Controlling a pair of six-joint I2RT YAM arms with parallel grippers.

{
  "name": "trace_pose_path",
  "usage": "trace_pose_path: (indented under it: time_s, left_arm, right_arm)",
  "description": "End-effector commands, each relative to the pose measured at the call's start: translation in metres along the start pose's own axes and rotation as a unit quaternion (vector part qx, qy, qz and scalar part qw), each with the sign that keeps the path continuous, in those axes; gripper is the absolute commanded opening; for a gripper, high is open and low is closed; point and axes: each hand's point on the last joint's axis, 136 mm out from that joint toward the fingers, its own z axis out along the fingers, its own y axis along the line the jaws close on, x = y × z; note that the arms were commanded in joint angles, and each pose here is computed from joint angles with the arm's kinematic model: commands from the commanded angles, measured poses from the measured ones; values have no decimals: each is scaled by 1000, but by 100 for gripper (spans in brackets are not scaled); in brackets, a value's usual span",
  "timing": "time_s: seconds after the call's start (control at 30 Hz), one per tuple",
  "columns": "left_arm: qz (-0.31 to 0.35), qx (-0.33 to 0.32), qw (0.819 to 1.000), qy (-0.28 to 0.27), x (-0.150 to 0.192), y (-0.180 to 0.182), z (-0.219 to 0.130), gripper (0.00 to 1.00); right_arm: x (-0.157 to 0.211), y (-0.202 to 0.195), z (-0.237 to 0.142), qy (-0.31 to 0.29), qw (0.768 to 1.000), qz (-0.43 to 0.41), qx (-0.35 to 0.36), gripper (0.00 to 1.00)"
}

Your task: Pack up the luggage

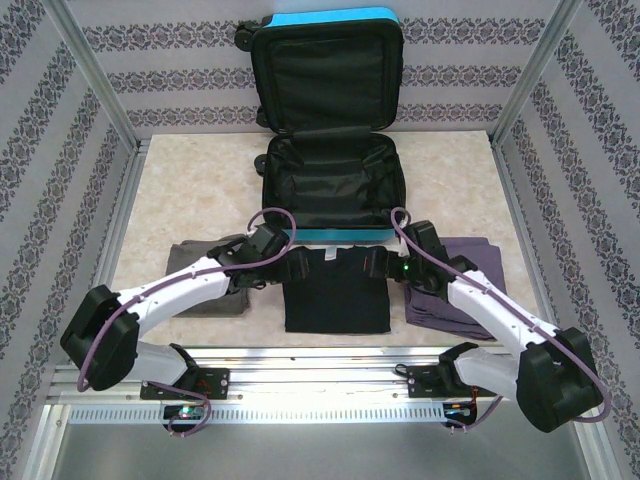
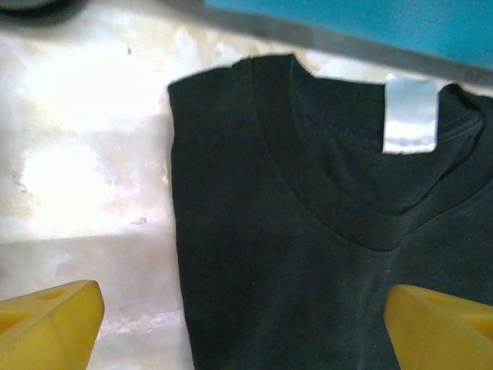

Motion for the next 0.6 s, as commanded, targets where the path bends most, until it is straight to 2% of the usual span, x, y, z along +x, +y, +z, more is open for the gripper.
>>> trace_pose_path:
  time_s: [0.0,0.2,0.57]
  left_arm:
    - [-16,18,999,35,13,-11,10,94]
    - [-17,16,996,83,30,-12,30,91]
    - [-19,31,992,118,44,-21,49,90]
  right_arm:
    - [20,-1,4,26,999,25,-2,84]
    - [34,1,13,52,998,27,-5,82]
    - [52,-9,35,99,994,31,33,78]
